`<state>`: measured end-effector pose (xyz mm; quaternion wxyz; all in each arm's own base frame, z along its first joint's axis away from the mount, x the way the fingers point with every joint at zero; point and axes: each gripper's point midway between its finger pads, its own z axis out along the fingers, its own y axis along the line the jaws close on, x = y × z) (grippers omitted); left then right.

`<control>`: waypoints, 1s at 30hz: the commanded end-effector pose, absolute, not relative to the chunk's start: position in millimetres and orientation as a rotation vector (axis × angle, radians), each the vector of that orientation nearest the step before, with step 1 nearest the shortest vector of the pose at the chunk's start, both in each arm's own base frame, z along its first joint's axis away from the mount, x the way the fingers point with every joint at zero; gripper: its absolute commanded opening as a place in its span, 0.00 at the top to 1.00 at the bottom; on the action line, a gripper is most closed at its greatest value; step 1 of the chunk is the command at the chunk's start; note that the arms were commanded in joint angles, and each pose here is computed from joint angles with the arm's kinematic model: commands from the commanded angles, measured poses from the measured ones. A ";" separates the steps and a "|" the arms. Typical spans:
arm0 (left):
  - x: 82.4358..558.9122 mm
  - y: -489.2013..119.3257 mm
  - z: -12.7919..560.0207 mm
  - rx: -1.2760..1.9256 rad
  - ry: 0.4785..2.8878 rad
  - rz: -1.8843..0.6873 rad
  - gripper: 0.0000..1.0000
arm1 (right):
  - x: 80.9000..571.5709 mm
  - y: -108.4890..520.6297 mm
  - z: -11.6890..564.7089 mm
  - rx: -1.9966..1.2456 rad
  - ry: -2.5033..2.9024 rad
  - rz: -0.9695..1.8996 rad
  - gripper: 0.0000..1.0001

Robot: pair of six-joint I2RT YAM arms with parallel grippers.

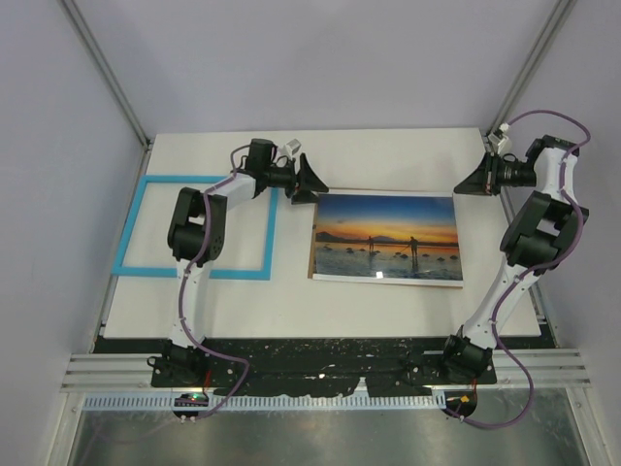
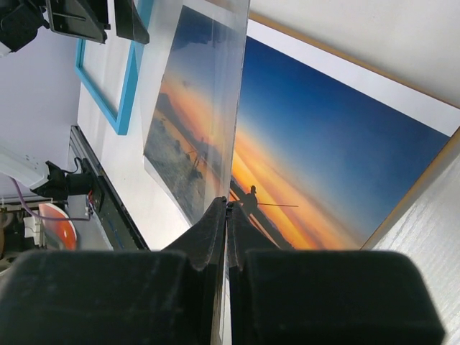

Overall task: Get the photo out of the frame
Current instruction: Pick up the photo frame item at the center of the board.

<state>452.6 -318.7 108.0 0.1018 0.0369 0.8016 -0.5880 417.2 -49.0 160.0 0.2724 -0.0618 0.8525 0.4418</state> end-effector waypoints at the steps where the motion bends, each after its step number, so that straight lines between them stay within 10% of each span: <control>1: 451.7 -321.4 127.2 0.145 2.325 -1.770 0.34 | 416.4 -40.7 174.5 -0.116 2.258 1.293 0.92; 7: 454.3 -318.5 123.3 0.115 2.336 -1.782 0.63 | 415.9 -43.9 171.2 -0.092 2.252 1.320 0.92; 17: 456.4 -311.6 128.5 0.072 2.365 -1.746 0.83 | 413.1 -42.8 173.4 -0.098 2.254 1.320 0.91; 30: 454.8 -292.1 165.0 -0.007 2.352 -1.722 0.86 | 401.8 -29.4 162.3 -0.132 2.232 1.400 0.45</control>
